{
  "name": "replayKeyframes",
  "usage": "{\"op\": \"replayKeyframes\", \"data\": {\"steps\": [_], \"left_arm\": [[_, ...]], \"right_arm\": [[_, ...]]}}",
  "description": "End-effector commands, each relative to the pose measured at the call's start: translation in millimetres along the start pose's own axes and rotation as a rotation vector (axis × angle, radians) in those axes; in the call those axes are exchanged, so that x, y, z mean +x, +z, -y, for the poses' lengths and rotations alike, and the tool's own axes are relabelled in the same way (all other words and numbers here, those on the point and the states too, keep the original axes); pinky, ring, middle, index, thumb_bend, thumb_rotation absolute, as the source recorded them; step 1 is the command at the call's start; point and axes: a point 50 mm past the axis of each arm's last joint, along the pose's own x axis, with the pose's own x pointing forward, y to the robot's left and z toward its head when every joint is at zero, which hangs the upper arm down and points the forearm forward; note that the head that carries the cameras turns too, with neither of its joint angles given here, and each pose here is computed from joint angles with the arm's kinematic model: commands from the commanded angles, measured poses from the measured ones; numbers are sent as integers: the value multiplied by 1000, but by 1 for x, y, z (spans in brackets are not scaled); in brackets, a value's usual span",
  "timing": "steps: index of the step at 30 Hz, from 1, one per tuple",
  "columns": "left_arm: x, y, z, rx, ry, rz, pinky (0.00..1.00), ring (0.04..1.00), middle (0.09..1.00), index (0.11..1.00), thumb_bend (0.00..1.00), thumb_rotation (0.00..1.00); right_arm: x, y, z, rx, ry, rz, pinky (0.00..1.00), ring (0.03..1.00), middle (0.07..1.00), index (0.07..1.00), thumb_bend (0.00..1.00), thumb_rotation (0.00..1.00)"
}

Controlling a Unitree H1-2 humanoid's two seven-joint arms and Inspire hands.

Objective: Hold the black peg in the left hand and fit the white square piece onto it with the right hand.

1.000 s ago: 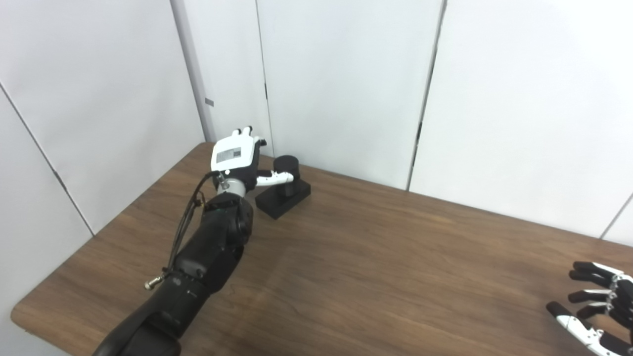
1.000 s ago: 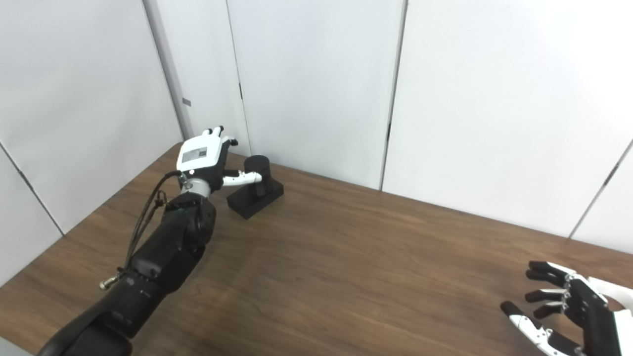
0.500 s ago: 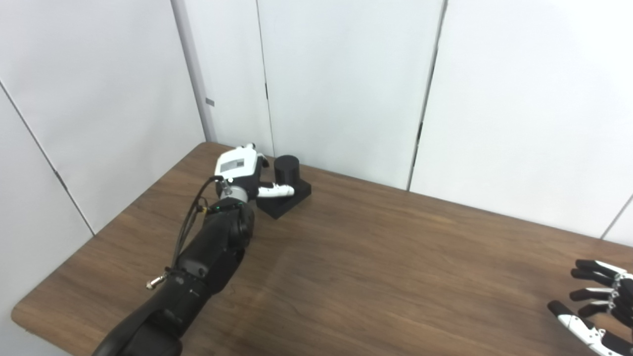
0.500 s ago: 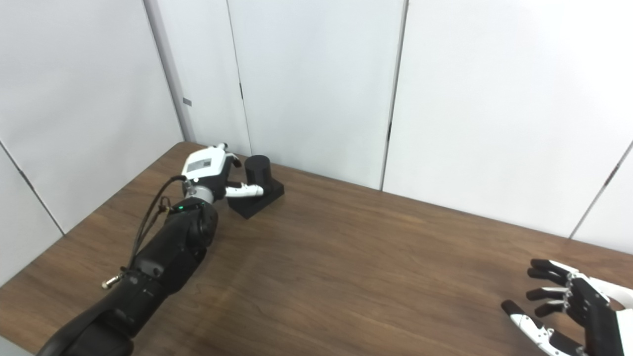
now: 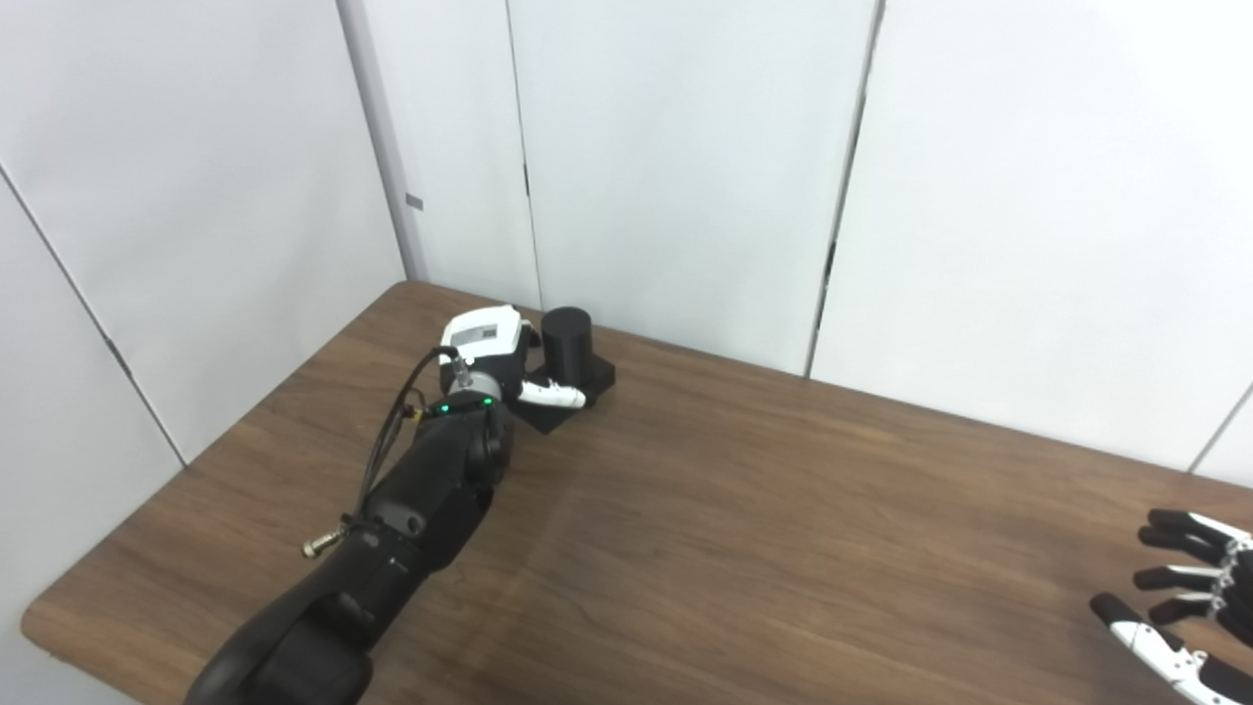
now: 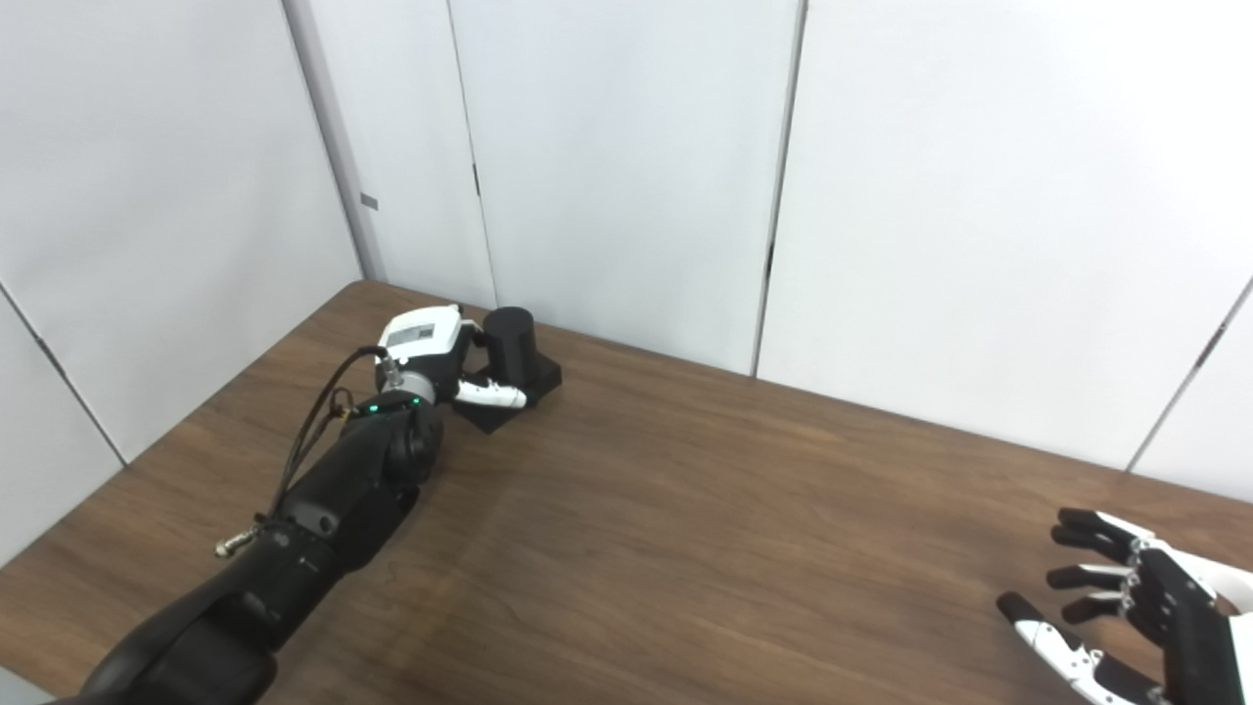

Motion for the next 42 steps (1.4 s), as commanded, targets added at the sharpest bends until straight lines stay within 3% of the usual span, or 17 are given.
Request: {"op": "replayKeyframes", "data": {"steps": [1,14,34,38,42], "left_arm": [[9,6,-31,7,83,12,981,1000,1000,788,1000,609],[7,-1,-18,78,63,-5,959,1000,1000,825,1000,610],[4,-17,-9,91,32,-27,990,1000,988,724,1000,540],[4,-17,-3,72,27,-14,918,992,953,622,940,437],[4,-17,3,37,56,25,788,909,856,571,841,239]], "right_arm": [[7,15,6,-7,-13,67,405,552,681,689,498,0],[5,20,7,-9,-12,62,411,559,687,693,492,0],[4,28,8,-7,-9,53,414,553,697,705,474,0],[4,30,7,-10,-9,53,414,554,696,705,468,0],[5,31,7,-10,-5,57,412,552,694,705,460,0]]}}
